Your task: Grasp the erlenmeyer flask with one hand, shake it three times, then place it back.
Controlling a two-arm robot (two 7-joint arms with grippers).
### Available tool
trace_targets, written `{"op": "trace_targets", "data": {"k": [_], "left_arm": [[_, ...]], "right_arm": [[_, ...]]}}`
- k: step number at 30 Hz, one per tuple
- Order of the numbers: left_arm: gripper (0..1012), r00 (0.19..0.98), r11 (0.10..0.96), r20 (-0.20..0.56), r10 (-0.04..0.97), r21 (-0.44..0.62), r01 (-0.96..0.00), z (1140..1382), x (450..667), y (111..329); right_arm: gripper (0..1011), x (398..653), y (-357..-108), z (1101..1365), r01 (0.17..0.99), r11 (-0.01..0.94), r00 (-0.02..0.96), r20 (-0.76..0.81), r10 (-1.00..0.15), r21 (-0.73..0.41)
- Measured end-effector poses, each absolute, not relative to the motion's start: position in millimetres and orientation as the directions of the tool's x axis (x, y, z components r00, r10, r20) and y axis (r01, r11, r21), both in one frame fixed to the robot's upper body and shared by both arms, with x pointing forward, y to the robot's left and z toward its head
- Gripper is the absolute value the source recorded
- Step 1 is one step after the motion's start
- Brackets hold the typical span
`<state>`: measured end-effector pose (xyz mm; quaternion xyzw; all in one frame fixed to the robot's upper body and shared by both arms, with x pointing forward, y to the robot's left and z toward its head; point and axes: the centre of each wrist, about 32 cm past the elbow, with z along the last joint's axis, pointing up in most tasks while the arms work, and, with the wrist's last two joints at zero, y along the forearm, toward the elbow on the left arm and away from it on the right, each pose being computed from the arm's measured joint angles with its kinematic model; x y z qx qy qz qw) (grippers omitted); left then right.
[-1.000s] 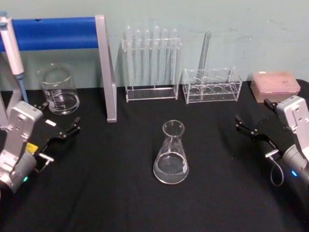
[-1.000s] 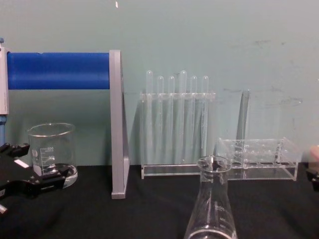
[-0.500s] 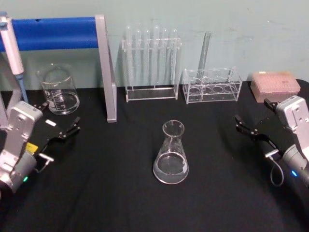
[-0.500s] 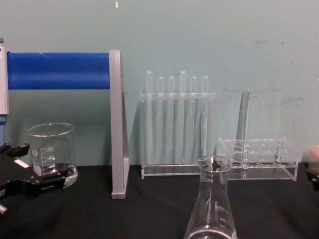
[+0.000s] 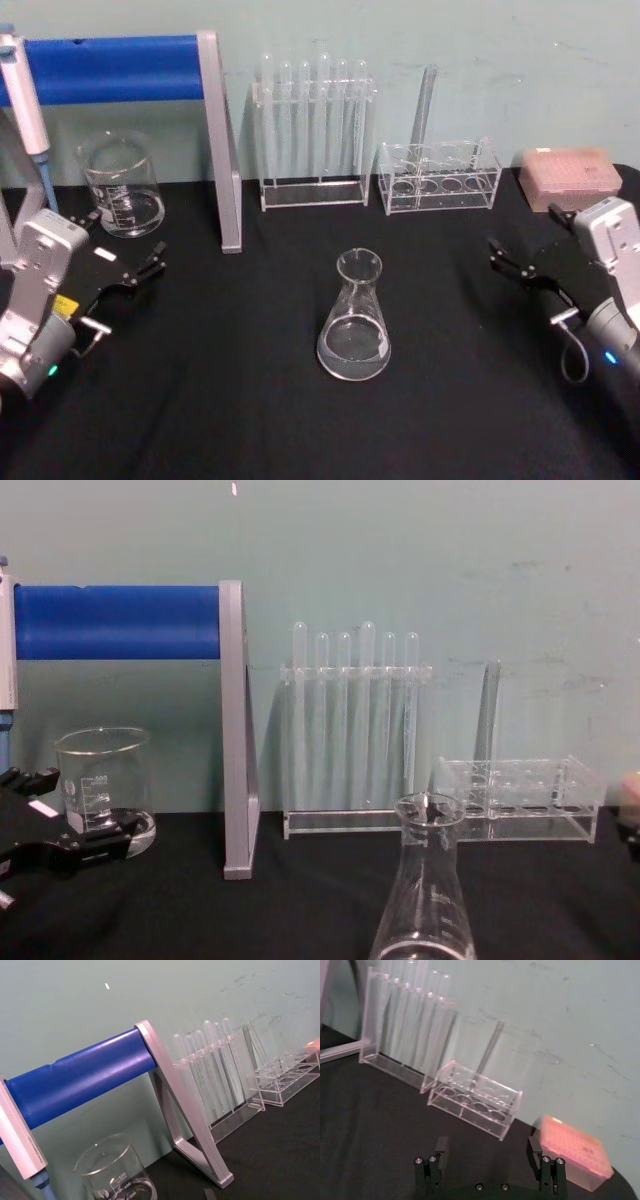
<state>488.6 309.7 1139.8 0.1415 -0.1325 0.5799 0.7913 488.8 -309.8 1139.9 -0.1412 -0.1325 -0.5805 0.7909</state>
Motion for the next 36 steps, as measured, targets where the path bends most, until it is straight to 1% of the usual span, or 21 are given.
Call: {"op": "trace_targets", "data": {"k": [8, 14, 23, 28, 36], "left_arm": [[1001, 0.292, 0.287, 0.374, 0.88, 0.07, -0.955, 1139.8, 488.6, 309.7], [1001, 0.292, 0.287, 0.374, 0.88, 0.07, -0.955, 1139.8, 488.6, 309.7], [1001, 0.292, 0.287, 0.374, 0.88, 0.07, -0.955, 1139.7, 488.6, 309.7], [1001, 0.292, 0.287, 0.374, 0.88, 0.07, -0.955, 1139.8, 488.6, 309.7], [1001, 0.292, 0.287, 0.374, 0.88, 0.07, -0.955, 1139.8, 488.6, 309.7]], "right_arm": [[1000, 485.7, -316.6, 1144.3, 0.972, 0.231, 0.231, 0.363, -0.903, -0.043], [1000, 474.0, -325.5, 1154.2, 0.976, 0.212, 0.219, 0.334, -0.917, -0.057], [1000, 441.6, -343.8, 1169.8, 0.967, 0.229, 0.252, 0.288, -0.924, -0.11], [1000, 417.7, -351.9, 1179.7, 0.961, 0.248, 0.272, 0.264, -0.925, -0.123], [1000, 398.7, -354.4, 1187.6, 0.944, 0.304, 0.327, 0.248, -0.912, -0.128]]}}
